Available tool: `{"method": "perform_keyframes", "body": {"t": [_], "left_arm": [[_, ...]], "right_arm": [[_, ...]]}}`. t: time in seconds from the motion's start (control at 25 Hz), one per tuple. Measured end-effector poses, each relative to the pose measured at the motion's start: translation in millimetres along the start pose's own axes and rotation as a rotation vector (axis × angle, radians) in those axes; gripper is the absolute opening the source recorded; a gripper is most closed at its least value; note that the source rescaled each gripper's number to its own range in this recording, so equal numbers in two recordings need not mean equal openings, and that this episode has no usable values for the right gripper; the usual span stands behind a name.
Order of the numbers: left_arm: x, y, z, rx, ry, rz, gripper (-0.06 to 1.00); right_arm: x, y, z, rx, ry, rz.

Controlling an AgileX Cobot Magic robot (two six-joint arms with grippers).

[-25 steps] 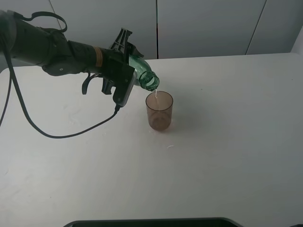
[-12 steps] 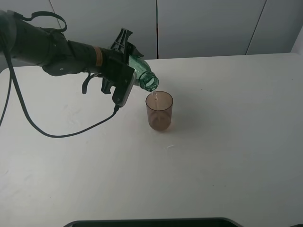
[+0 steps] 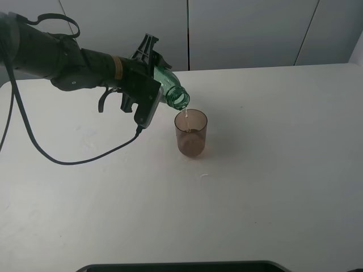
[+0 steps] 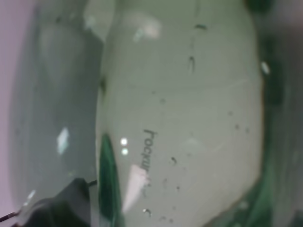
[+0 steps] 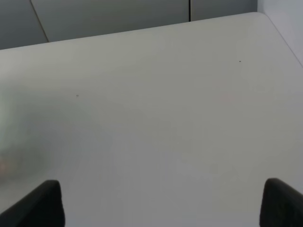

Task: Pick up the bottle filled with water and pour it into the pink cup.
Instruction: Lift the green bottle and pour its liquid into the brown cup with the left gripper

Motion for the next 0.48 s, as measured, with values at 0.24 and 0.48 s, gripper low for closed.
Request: {"method": "perform_keyframes", "body": {"t": [0.24,0.48], "left_arm": [[0.1,0.0,-0.2,0.002,-0.011,0.001,0.0],[0.1,0.0,-0.3,0.003,-0.013,0.001,0.0]], "right_arm": [[0.0,0.0,0.0,0.0,0.0,0.0],[0.0,0.0,0.0,0.0,0.0,0.0]]}}
Point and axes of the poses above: a point on each arm's last joint axis where the gripper is mounted, y pointing back along that axis away from the gripper, x along the wrist's bending axis when the last joint is at zero, z = x × y, the point moved 2 cm from there along -y, pointing out along that axis toward the gripper, and after that the axes turned 6 degrees about -y, right-handed, at the moved point
